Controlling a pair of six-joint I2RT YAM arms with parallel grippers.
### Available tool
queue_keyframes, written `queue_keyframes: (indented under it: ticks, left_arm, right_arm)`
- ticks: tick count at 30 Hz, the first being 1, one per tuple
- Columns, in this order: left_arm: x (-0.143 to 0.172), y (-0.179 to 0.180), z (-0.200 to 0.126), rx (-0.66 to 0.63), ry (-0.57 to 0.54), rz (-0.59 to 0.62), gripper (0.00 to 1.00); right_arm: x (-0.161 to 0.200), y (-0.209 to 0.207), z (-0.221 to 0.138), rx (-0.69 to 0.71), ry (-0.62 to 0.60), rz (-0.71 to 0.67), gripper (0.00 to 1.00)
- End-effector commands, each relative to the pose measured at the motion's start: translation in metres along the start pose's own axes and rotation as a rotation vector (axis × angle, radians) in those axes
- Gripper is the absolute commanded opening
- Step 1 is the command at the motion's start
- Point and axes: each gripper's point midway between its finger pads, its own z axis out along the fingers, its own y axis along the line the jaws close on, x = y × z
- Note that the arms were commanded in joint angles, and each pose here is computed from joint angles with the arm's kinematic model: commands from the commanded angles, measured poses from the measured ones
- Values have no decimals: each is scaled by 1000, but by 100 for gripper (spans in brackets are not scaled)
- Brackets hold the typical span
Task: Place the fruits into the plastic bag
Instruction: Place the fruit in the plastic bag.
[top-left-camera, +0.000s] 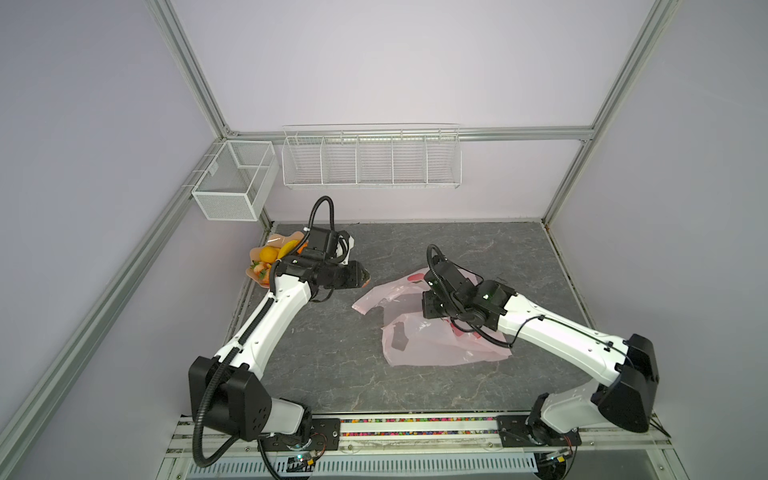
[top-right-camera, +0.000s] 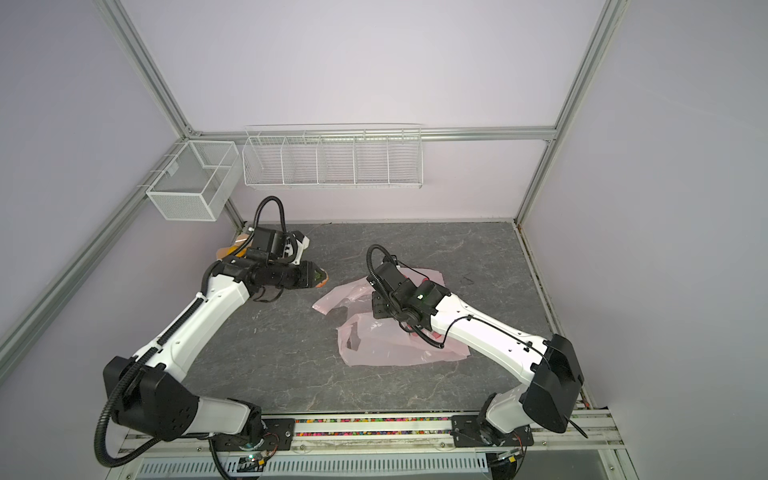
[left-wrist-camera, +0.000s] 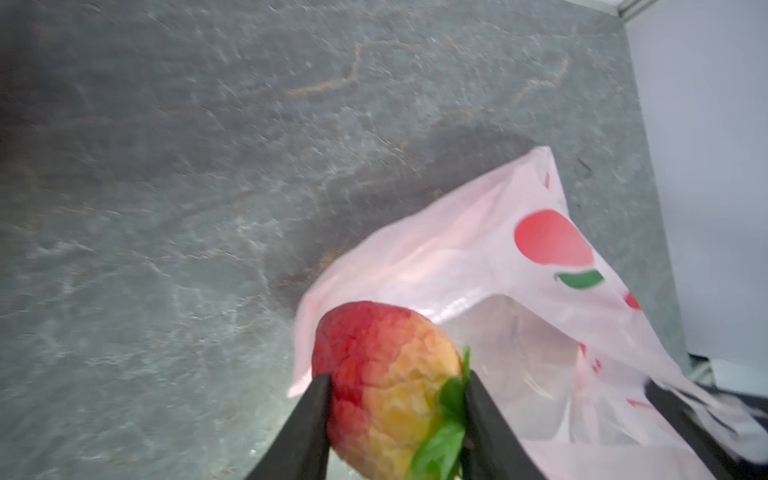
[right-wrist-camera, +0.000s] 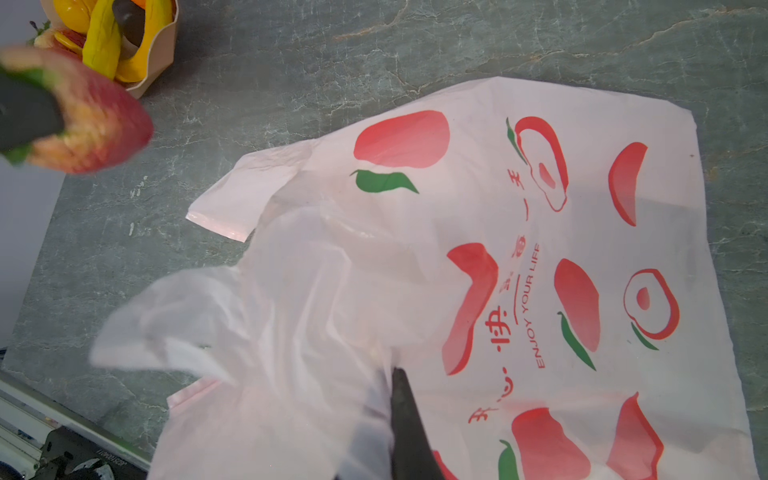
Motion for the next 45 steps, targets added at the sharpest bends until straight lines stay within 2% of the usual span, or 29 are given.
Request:
queue_keyframes:
  ticks: [1, 5, 13, 22, 28, 33, 45]
  left_arm:
    - [9, -32, -1, 151, -33, 39, 33]
    - [38, -44, 4, 208, 6, 64, 32]
    - [84, -41, 17, 244, 75, 14, 28]
    - [88, -54, 37, 347, 91, -29, 25]
    - [109, -66, 50, 406, 148, -35, 22]
    - [127, -68, 55, 408, 174, -36, 19]
    - [165, -75, 74, 356, 268, 59, 16]
  right_arm:
    - [-7, 3, -8, -20, -8, 0, 6]
    - [-8, 5, -8, -27, -8, -6, 6]
    - [-7, 7, -8, -37, -6, -6, 6]
    - [-6, 6, -9, -39, -5, 0, 6]
    - [-7, 4, -10, -32, -12, 10, 6]
    - [-8, 5, -10, -35, -16, 15, 6]
    - [-8, 4, -9, -36, -20, 30, 6]
